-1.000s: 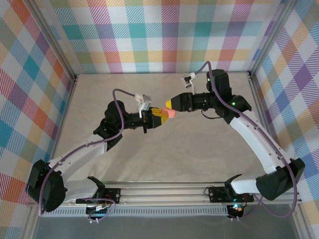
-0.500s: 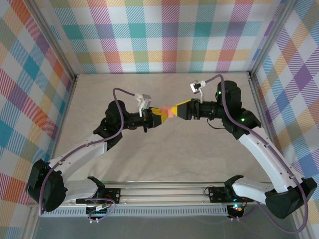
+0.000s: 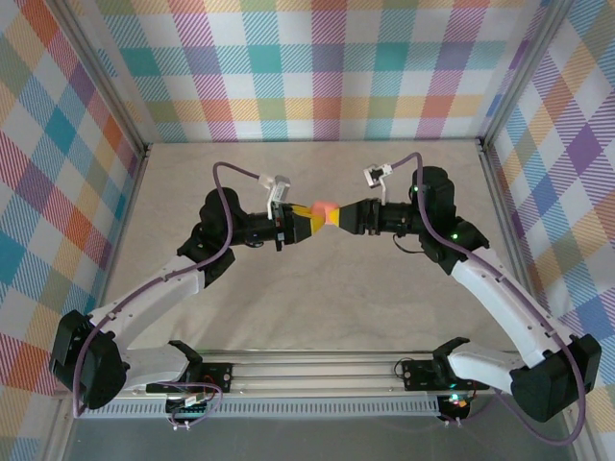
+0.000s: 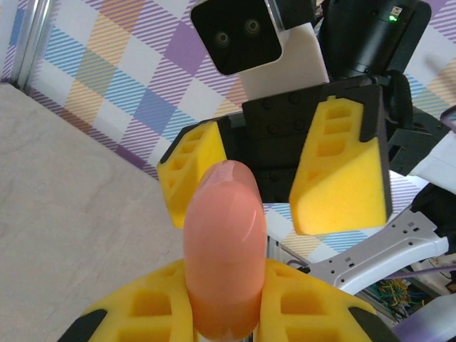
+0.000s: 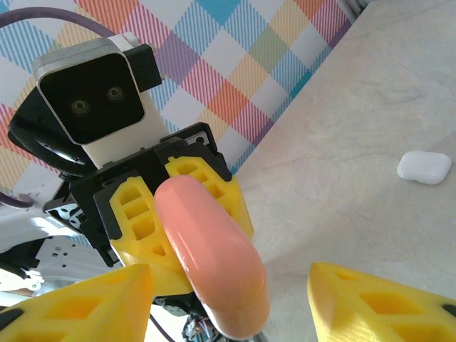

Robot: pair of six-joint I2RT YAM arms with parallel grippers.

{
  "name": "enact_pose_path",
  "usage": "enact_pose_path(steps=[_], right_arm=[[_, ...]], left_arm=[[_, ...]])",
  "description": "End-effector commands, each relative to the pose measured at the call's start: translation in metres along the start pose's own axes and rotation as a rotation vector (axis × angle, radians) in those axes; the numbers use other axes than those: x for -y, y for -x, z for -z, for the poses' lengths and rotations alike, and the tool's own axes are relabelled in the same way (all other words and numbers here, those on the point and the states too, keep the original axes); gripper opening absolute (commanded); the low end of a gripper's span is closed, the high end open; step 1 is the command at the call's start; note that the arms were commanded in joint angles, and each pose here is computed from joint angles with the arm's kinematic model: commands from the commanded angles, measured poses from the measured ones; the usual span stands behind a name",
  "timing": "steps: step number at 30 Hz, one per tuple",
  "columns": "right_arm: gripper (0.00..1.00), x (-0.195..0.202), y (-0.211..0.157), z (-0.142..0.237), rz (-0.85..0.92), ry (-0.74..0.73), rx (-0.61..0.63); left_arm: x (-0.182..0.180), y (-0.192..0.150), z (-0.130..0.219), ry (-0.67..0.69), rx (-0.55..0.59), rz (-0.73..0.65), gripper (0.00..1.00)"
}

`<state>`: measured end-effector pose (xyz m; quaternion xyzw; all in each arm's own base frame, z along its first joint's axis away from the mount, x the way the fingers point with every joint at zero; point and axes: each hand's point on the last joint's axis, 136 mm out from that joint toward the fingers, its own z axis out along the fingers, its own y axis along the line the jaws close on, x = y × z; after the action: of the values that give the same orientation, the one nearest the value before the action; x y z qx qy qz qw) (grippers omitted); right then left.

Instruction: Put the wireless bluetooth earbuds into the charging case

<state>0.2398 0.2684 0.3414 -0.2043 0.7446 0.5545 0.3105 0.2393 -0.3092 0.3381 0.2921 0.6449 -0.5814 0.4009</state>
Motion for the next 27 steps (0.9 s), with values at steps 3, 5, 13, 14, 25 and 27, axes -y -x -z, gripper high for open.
enact_pose_path(steps=[3,5,13,14,25,27], right_arm=[[0.51,-0.017,0.006,-0.003,0.027,0.114,0.001],[0.47,-0.019,0.007,-0.004,0.031,0.132,0.000],[0.33,-0.025,0.008,-0.008,0.034,0.197,-0.011],[0.31,-0.025,0.007,-0.008,0.031,0.201,-0.013],[0.21,0.009,0.013,-0.018,-0.046,0.053,-0.001],[0.20,0.028,0.013,-0.021,-0.095,-0.010,-0.017]], left_arm=[[0.028,0.027,0.004,-0.082,0.064,-0.036,0.00],[0.030,0.028,0.004,-0.093,0.071,-0.028,0.00],[0.030,0.031,0.002,-0.111,0.078,0.003,0.00],[0.029,0.031,0.001,-0.111,0.077,0.005,0.00],[-0.003,0.017,0.006,0.080,0.051,0.053,0.43],[-0.013,0.012,0.011,0.149,0.036,0.049,0.54]])
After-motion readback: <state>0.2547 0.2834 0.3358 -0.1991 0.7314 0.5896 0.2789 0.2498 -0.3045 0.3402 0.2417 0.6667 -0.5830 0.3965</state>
